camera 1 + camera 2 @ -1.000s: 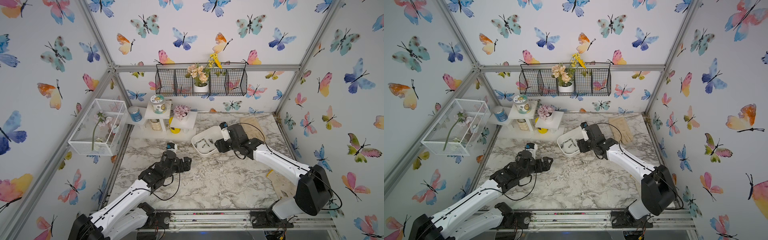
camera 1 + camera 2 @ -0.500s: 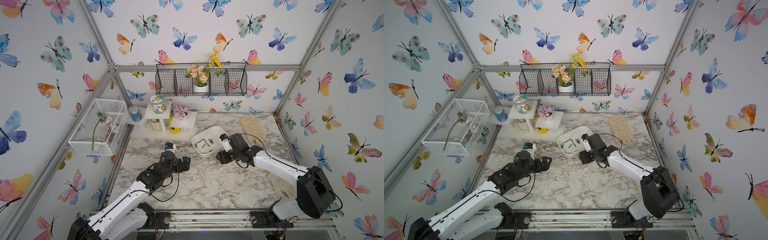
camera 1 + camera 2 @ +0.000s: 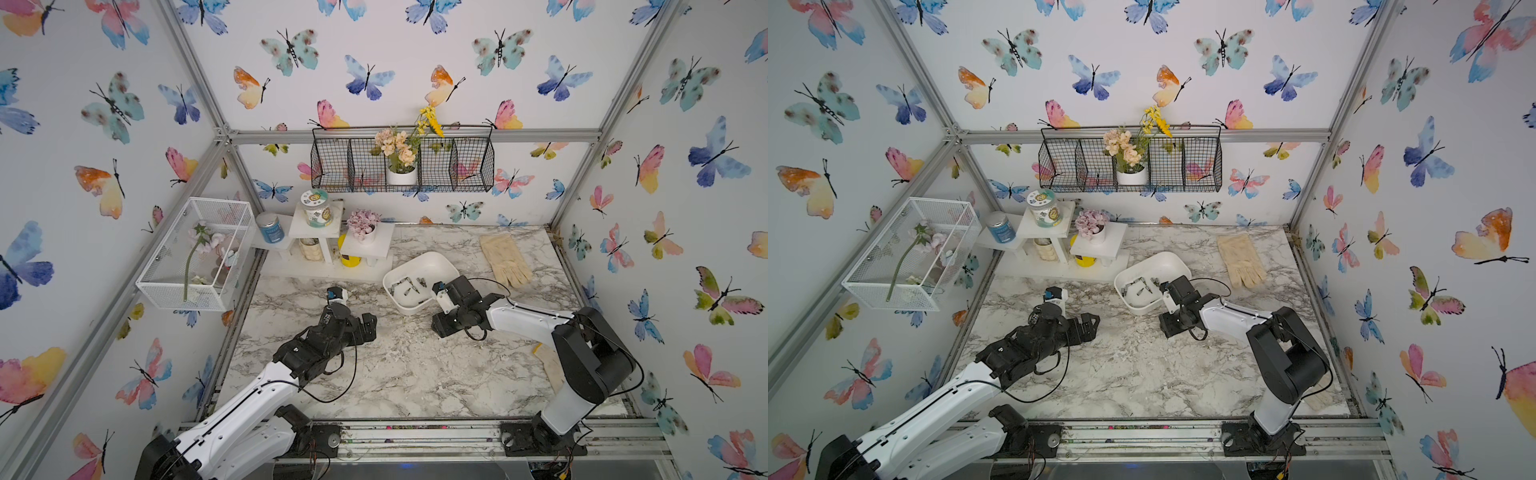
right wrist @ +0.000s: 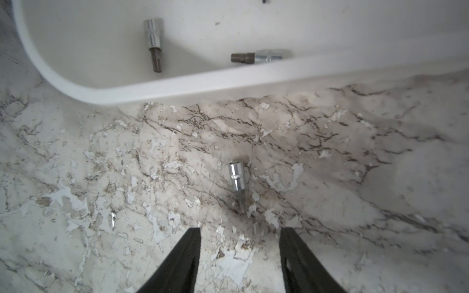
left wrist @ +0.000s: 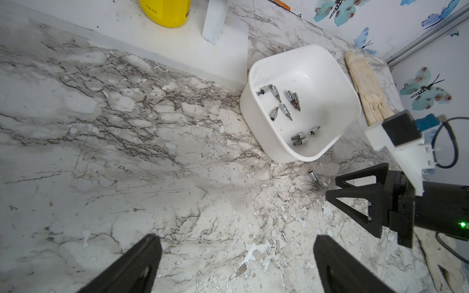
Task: Put the bit on the desktop into the storage box
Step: Pick up the screwdriver bit from the center of the board.
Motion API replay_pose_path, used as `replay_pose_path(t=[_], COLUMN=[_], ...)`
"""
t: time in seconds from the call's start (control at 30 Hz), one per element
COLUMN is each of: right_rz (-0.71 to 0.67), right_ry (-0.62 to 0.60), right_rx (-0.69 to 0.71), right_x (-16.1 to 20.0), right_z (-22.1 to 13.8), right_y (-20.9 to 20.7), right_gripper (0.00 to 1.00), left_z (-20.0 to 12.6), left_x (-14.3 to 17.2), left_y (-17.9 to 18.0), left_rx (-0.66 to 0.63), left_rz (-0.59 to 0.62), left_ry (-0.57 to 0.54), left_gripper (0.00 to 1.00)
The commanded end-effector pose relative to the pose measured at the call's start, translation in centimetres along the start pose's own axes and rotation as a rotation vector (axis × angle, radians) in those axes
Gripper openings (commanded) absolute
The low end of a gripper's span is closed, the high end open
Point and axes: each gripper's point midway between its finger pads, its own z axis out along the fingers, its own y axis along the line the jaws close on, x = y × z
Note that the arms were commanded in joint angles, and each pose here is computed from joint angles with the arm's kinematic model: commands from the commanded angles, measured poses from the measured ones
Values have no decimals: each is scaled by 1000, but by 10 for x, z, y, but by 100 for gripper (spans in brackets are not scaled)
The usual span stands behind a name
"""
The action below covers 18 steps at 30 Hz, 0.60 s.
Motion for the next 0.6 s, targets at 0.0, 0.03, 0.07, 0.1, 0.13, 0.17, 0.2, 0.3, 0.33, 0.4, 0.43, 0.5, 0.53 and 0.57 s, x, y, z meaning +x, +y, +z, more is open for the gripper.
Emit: replay_pose_path(t=[0.0, 0.03, 0.07, 0.1, 0.13, 0.17, 0.2, 0.3, 0.33, 0.4, 0.43, 0.5, 0.53, 0.57], right_rz=[-26, -29, -31, -33, -36, -39, -42, -45, -47, -51, -54, -57, -57, -61], right_ry=[-24, -25, -24, -21, -23, -20, -18, -15, -13, -11, -8, -5, -2, 2], right_rx=[7, 10, 13, 14, 15, 17, 19, 32, 36, 46, 53, 67, 78, 82], right_x=[-11, -12, -12, -12, -13, -13, -13, -14, -14, -14, -14, -14, -14, -13], right_z=[7, 9, 11, 13, 14, 16, 17, 21, 23, 24, 26, 28, 28, 29], right_y=[2, 3, 3, 3, 3, 3, 3, 2, 2, 0, -1, -2, -4, -4], right_gripper=[52, 51, 50, 50, 48, 46, 46, 45, 45, 45, 44, 42, 40, 38], left_z=[-1, -1, -1, -1, -1, 0, 0, 0, 0, 0, 0, 0, 0, 1], left_x=[1, 0, 1, 1, 1, 1, 2, 2, 1, 2, 2, 2, 2, 2], left_y=[4, 4, 4, 4, 4, 4, 4, 3, 3, 3, 2, 3, 3, 3], left_rx=[-23, -21, -20, -19, -19, -19, -20, -16, -14, -13, -13, -13, -13, -14], left_rz=[-2, -2, -2, -2, -2, -2, -2, -3, -3, -3, -3, -2, -2, -2], left_ry=[-5, -5, -3, -3, -3, -3, -3, -1, -2, -2, -1, -1, -1, 0], left_gripper=[99, 99, 99, 99, 99, 99, 99, 99, 99, 99, 99, 99, 99, 99])
